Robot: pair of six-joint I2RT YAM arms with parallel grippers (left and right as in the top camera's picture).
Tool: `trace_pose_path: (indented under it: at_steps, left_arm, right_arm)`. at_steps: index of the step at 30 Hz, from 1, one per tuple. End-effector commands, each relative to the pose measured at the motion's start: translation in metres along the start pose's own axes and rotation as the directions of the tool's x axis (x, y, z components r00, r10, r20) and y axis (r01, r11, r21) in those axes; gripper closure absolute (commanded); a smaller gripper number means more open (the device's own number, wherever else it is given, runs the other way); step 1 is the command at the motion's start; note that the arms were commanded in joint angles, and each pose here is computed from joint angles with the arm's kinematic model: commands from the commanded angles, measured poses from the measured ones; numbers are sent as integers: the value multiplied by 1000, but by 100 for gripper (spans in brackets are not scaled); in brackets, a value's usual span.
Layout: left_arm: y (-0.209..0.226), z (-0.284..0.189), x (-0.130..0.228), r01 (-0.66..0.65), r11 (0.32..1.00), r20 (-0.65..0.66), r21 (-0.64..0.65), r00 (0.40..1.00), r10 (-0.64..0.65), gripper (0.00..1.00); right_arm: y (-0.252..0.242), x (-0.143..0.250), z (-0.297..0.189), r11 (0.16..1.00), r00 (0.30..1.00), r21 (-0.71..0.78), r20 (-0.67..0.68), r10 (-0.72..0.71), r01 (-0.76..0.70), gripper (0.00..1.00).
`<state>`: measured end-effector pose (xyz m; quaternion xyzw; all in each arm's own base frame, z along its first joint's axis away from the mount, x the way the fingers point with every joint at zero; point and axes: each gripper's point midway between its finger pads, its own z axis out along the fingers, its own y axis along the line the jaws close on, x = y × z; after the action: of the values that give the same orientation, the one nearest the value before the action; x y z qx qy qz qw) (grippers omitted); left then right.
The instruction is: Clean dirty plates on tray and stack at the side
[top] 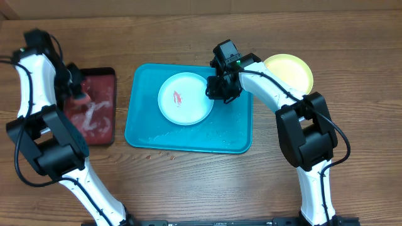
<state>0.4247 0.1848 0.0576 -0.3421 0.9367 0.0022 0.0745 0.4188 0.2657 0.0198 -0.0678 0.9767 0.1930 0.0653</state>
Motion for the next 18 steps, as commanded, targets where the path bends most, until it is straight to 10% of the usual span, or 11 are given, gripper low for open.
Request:
trace_pose_path:
  at_steps: [1, 18]
  left_arm:
    - [4, 14, 18, -5, 1000, -50, -26, 999, 4, 96]
    - [-63, -89, 13, -183, 949, 12, 258, 982, 186, 96]
  right_arm:
    - [6, 1, -4, 1000, 1000, -18, 1, -1, 1, 96]
    - [17, 19, 0, 1000, 998, -14, -53, -16, 15, 96]
